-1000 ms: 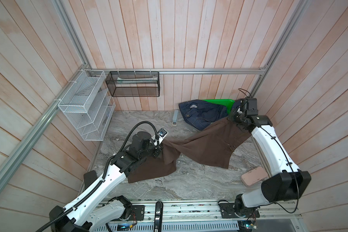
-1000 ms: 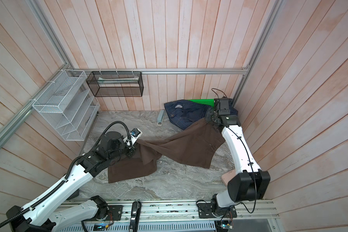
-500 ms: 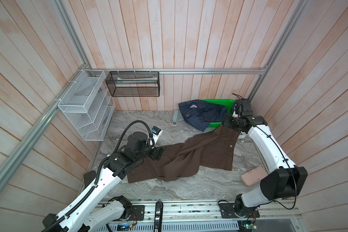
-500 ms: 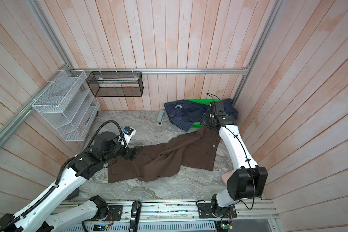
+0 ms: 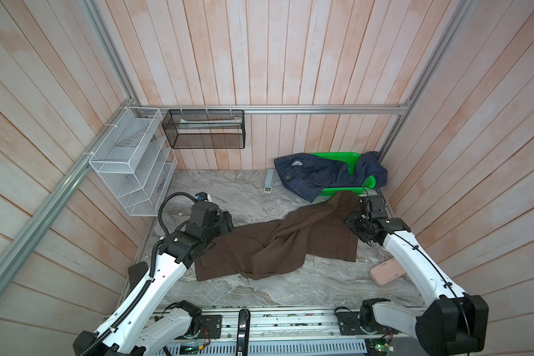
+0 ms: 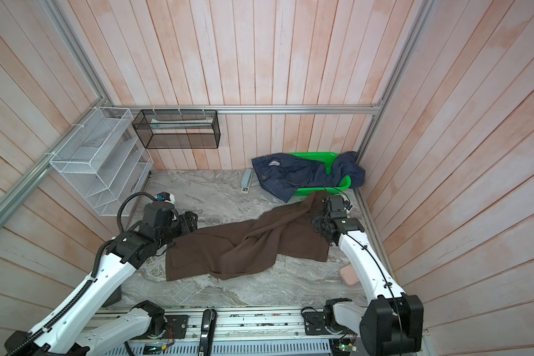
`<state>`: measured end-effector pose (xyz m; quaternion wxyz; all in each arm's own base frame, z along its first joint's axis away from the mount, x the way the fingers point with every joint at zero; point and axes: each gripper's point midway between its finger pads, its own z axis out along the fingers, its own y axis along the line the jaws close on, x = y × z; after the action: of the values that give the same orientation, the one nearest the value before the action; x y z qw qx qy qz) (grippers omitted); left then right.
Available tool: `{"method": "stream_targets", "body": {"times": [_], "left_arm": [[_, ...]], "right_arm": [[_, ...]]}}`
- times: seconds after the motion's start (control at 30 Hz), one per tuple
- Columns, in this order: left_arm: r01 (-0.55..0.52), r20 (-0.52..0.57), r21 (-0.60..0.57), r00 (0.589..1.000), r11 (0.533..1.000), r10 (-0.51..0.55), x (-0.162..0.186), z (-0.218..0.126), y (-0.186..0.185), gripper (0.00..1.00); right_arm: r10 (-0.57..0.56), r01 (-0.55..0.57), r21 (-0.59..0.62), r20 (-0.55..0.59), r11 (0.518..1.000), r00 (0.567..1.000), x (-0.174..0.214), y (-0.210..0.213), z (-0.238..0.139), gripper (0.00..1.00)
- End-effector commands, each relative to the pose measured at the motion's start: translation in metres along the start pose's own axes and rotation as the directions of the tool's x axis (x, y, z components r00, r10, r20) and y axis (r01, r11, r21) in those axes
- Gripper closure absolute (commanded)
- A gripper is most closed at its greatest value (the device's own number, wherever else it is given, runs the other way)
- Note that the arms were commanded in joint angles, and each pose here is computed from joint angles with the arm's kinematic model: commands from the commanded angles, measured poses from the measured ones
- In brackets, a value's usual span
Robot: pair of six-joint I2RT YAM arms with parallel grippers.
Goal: Fold and stack the trousers
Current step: 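Regrasp the waistband with the right gripper and leg hem with the left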
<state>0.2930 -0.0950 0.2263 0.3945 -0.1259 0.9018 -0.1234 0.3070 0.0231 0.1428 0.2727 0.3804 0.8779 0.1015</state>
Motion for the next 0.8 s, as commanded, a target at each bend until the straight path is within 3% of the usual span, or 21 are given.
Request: {"method": "stream_targets", "body": {"times": [0.0, 0.43, 0.6, 0.77], "left_arm": [[0.174, -0.039, -0.088, 0.983, 0.981, -0.178, 0.016, 0.013, 0.023, 0.18], [0.324, -0.126, -0.202, 0.927, 0.924, -0.353, 0.058, 0.048, 0.077, 0.13], [0.409, -0.137, -0.271, 0.880, 0.871, -0.456, 0.077, 0.056, 0.099, 0.13], [0.436, -0.158, -0.288, 0.857, 0.853, -0.491, 0.090, 0.062, 0.109, 0.13]], "right_arm": [[0.123, -0.124, -0.022, -0.003, 0.992, 0.992, 0.007, -0.005, 0.003, 0.30], [0.203, -0.185, 0.124, -0.150, 0.975, 0.968, 0.050, -0.050, 0.046, 0.21], [0.230, -0.199, 0.160, -0.208, 0.967, 0.951, 0.065, -0.060, 0.061, 0.19], [0.244, -0.191, 0.221, -0.245, 0.956, 0.938, 0.077, -0.073, 0.072, 0.19]]}}
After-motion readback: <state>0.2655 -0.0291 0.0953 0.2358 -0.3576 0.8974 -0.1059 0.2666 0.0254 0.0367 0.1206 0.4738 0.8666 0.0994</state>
